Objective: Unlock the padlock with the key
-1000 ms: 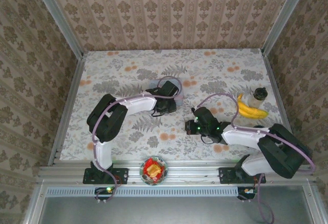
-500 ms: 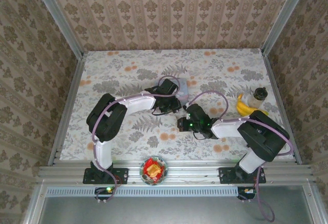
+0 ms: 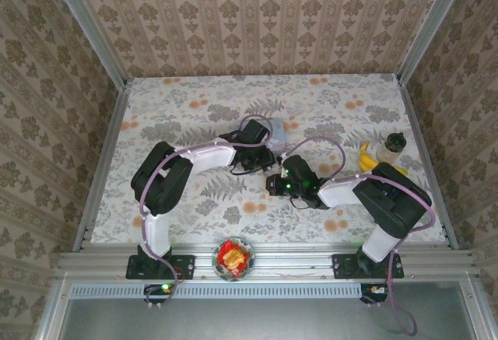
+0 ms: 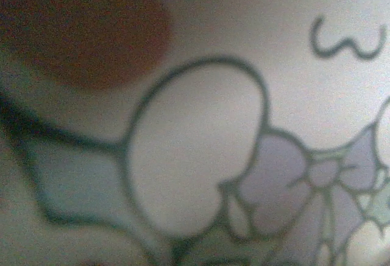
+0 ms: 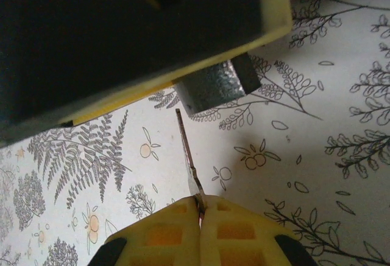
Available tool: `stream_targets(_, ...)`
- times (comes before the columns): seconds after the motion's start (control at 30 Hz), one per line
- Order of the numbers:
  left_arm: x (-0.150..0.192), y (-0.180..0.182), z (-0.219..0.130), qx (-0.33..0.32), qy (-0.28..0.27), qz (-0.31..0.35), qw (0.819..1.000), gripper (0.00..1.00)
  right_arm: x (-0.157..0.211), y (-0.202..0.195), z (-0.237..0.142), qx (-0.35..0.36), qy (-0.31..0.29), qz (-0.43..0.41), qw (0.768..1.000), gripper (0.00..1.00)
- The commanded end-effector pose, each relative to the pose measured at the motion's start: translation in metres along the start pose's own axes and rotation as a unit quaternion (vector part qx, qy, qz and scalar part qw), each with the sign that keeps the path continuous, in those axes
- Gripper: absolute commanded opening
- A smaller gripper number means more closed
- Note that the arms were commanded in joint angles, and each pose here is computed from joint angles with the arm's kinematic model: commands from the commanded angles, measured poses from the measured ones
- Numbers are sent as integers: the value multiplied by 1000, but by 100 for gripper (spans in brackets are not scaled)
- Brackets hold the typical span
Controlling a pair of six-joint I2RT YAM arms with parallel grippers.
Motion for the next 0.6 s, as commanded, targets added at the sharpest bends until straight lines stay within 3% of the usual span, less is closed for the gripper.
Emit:
stream_targets(0.0,-3,2,-3,5,2,-10,1000,27,3,-6,-4,-1,-3,14,1000,0)
stream_targets(0.57,-4,1,-3,6,-2,-10,1000,27,5,-16,-7,-4,-1,46,999,0)
Point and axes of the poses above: each hand's point on the last joint's axis, 136 mm out from that joint toward the fingers, its own z axis out along the fingers, its own y axis along the line the jaws close on, x = y × z, the point moved 8 cm from there along -z, back along the fingers, and after that the axes turned 9 degrees about -z, right-handed, at the moved point
